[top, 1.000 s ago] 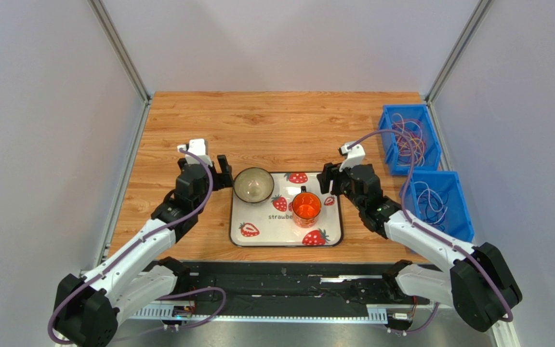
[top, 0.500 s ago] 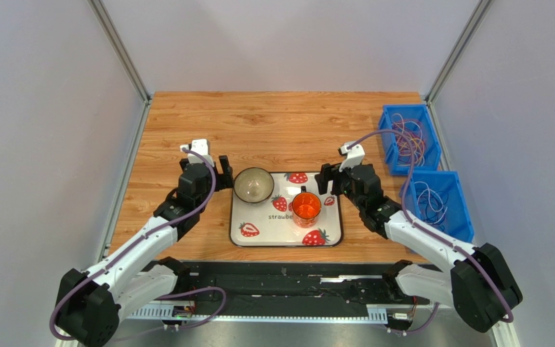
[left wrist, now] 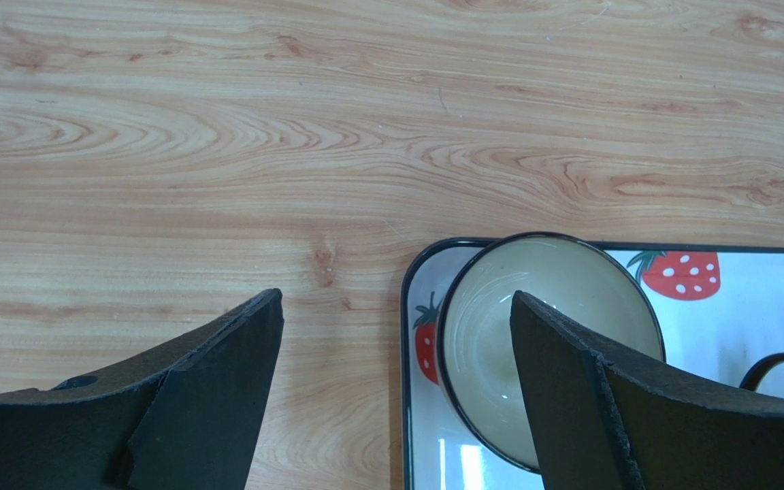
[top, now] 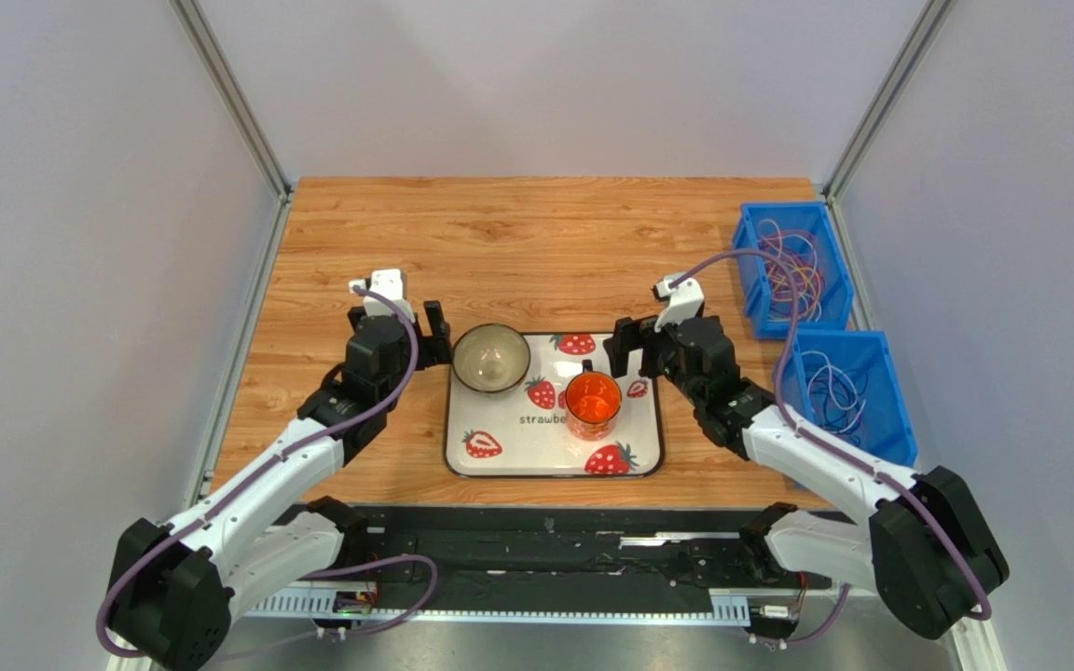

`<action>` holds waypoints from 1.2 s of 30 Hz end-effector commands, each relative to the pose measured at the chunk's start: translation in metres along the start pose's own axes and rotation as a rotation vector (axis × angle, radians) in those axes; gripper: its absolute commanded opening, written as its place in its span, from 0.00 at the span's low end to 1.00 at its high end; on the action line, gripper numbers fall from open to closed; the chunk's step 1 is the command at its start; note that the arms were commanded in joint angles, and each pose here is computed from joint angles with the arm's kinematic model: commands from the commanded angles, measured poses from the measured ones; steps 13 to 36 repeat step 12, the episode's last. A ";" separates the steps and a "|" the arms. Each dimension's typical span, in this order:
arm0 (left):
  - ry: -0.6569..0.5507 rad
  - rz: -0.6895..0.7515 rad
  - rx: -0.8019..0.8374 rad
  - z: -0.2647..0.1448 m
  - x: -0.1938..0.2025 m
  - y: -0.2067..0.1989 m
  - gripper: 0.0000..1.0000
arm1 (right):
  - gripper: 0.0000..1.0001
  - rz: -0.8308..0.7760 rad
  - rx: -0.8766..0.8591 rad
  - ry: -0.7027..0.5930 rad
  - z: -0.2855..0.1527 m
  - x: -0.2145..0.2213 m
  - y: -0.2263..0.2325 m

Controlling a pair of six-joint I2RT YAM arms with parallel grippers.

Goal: Untangle the cables
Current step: Reset both arms

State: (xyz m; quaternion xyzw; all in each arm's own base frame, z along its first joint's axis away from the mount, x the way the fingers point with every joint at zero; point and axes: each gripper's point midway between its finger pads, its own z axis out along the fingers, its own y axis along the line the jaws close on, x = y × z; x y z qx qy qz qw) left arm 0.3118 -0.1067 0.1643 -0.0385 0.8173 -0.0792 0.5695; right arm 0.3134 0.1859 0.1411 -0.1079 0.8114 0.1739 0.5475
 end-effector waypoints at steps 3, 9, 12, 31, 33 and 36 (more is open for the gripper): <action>-0.053 -0.009 0.021 -0.001 -0.022 -0.009 0.90 | 1.00 -0.003 -0.021 -0.068 0.003 -0.028 0.009; -0.052 -0.011 0.018 -0.001 -0.022 -0.007 0.90 | 1.00 -0.004 -0.021 -0.060 0.005 -0.027 0.009; -0.053 -0.011 0.020 -0.002 -0.022 -0.008 0.90 | 1.00 -0.009 -0.021 -0.037 0.010 -0.026 0.010; -0.053 -0.011 0.020 -0.002 -0.022 -0.008 0.90 | 1.00 -0.009 -0.021 -0.037 0.010 -0.026 0.010; -0.053 -0.011 0.020 -0.002 -0.022 -0.008 0.90 | 1.00 -0.009 -0.021 -0.037 0.010 -0.026 0.010; -0.053 -0.011 0.020 -0.002 -0.022 -0.008 0.90 | 1.00 -0.009 -0.021 -0.037 0.010 -0.026 0.010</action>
